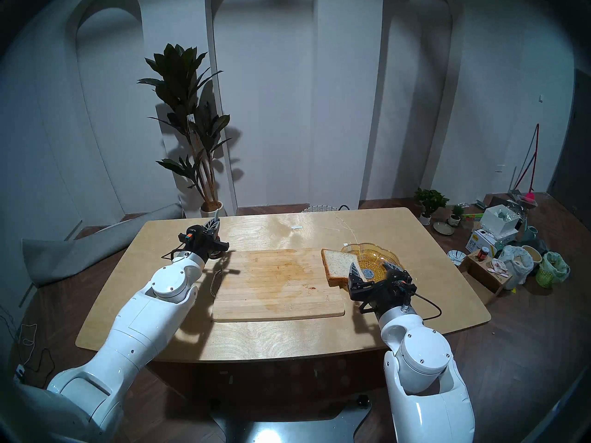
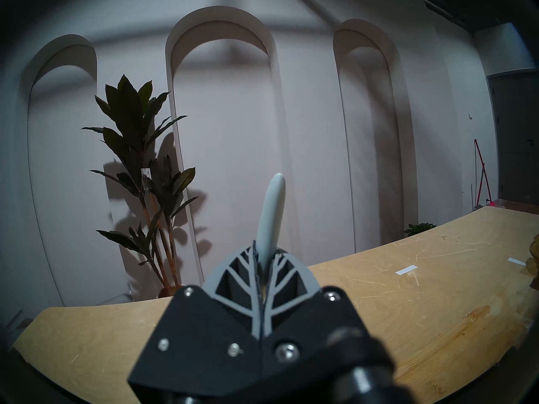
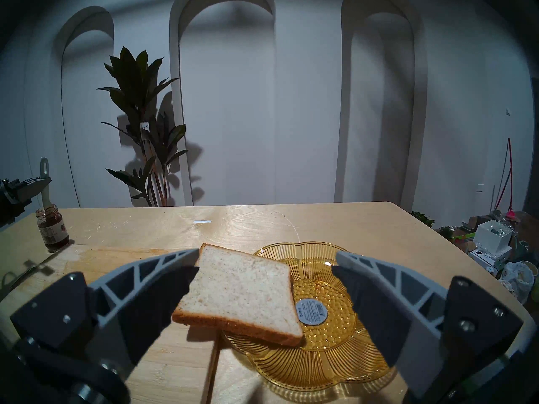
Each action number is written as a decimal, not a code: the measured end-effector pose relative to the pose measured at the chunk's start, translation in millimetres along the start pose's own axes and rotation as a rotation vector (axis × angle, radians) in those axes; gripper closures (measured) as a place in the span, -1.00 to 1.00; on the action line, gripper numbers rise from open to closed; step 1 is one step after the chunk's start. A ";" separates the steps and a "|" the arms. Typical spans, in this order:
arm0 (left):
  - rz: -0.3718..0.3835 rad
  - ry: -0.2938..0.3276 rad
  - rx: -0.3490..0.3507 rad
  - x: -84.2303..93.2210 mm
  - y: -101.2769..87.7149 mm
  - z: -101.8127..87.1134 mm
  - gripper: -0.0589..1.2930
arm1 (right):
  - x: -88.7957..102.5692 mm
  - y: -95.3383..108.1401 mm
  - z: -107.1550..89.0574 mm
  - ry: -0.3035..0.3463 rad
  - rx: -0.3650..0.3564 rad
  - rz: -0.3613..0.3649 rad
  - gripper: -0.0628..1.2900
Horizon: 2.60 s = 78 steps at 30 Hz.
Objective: Spread jam over the slice of bread with the knife
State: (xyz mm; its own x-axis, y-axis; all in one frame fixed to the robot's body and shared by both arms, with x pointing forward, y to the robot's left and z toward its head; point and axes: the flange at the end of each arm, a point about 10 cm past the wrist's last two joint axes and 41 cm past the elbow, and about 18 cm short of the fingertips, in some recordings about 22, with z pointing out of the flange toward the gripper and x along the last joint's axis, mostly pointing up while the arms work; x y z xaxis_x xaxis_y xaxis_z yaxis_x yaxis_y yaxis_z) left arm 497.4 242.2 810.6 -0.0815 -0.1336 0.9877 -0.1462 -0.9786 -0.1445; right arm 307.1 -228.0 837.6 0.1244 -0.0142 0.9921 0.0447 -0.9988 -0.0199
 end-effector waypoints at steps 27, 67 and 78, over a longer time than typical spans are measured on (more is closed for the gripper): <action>0.095 0.000 0.036 -5.8 -6.0 -4.3 0.95 | 6.7 -14.2 0.2 0.001 0.020 0.019 -0.91; 0.261 0.001 0.053 -12.6 3.6 -6.1 0.95 | 4.1 -13.0 -0.1 0.002 0.040 0.048 -0.91; 0.357 0.011 0.040 -15.3 9.1 -8.5 0.95 | -2.0 -10.1 1.0 -0.004 0.043 0.055 -0.91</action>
State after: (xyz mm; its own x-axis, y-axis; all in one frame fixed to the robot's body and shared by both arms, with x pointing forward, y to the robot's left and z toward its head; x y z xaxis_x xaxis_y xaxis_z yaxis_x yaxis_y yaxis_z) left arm 488.9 236.6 793.7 -0.1315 -0.4664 0.8747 -0.0675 -0.8761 -0.4773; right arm 307.4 -217.8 835.7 0.1321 -0.0686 0.9889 0.0803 -0.9936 -0.0797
